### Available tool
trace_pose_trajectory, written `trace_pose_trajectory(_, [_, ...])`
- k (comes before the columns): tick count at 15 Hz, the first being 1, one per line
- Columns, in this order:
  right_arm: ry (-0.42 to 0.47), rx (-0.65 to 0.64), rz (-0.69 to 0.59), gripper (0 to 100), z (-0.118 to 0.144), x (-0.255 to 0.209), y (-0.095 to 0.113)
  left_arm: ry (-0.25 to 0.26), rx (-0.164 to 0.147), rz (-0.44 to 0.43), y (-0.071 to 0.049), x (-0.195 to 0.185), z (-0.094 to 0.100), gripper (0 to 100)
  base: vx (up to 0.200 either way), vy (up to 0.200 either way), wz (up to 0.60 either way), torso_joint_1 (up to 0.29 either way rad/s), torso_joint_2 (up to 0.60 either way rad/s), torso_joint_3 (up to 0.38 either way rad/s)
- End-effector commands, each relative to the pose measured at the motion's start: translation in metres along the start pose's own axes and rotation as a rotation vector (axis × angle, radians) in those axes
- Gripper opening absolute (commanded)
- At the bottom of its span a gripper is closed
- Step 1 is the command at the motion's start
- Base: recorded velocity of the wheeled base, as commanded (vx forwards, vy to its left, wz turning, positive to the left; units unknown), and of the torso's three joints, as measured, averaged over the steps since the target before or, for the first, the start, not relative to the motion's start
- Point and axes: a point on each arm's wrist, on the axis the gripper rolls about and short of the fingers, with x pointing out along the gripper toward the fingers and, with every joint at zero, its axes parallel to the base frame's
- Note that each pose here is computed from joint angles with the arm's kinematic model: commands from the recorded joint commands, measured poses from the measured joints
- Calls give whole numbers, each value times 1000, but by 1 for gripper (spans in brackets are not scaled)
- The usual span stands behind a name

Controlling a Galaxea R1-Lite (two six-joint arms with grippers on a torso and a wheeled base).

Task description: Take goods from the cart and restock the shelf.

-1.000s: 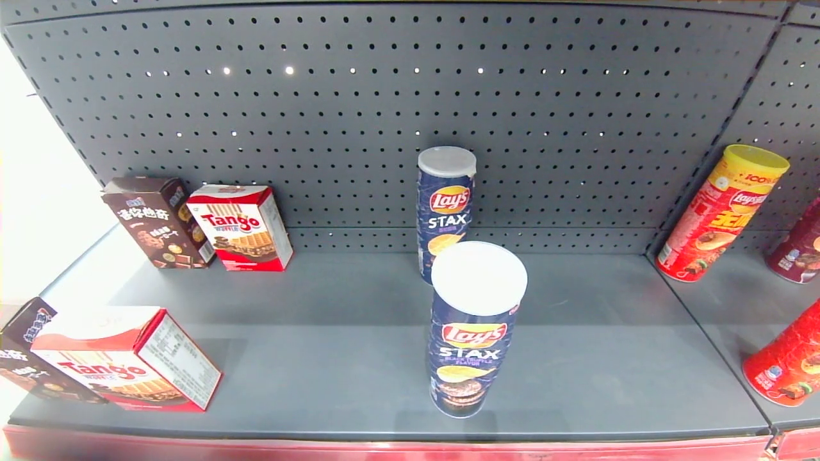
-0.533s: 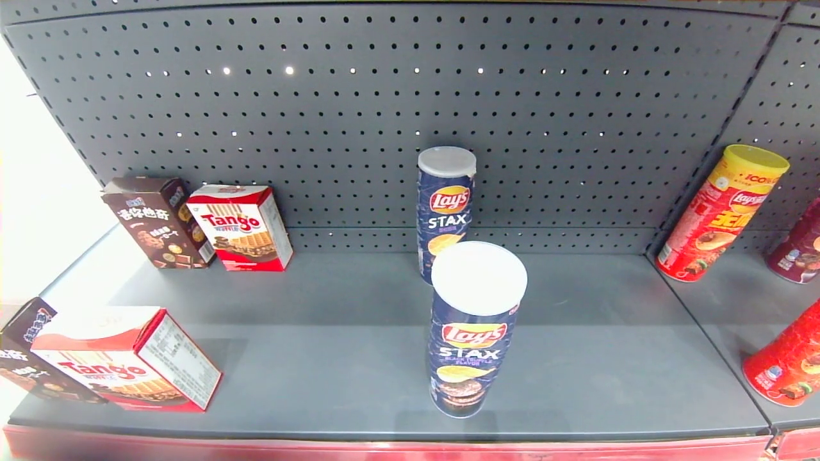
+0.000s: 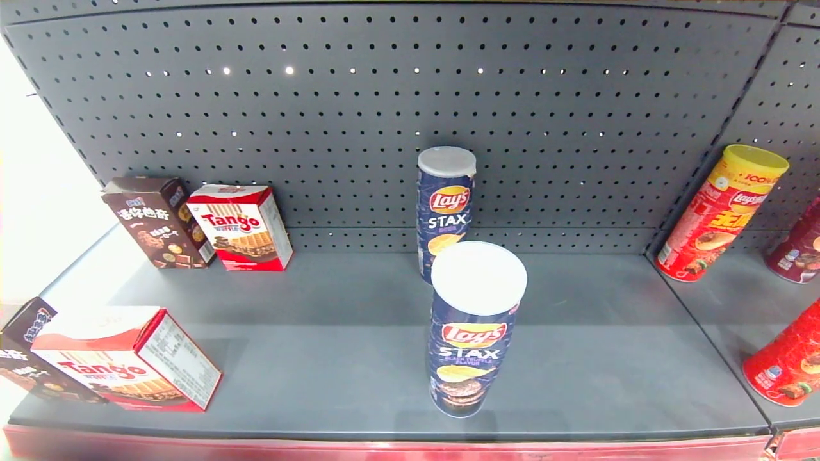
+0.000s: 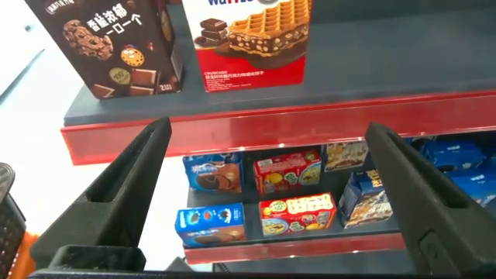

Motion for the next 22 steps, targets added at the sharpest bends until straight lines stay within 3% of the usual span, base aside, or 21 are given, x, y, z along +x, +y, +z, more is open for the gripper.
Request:
trace_pose_trajectory(1, [142, -27, 114, 100, 27, 58, 5, 4, 1, 0, 0, 0, 0, 100, 0, 0, 0, 0, 0, 0])
trace_pose_trajectory(9, [271, -52, 135, 100, 25, 146, 19, 4, 4, 2, 0, 0, 0, 100, 0, 0, 0, 0, 0, 0])
trace_pose_trajectory(14, [266, -67, 129, 100, 39, 176, 28, 4, 2, 2, 0, 0, 0, 100, 0, 0, 0, 0, 0, 0])
trace_pose_trajectory(22, [295, -80, 141, 100, 39, 204, 38, 4, 2, 2, 0, 0, 0, 100, 0, 0, 0, 0, 0, 0])
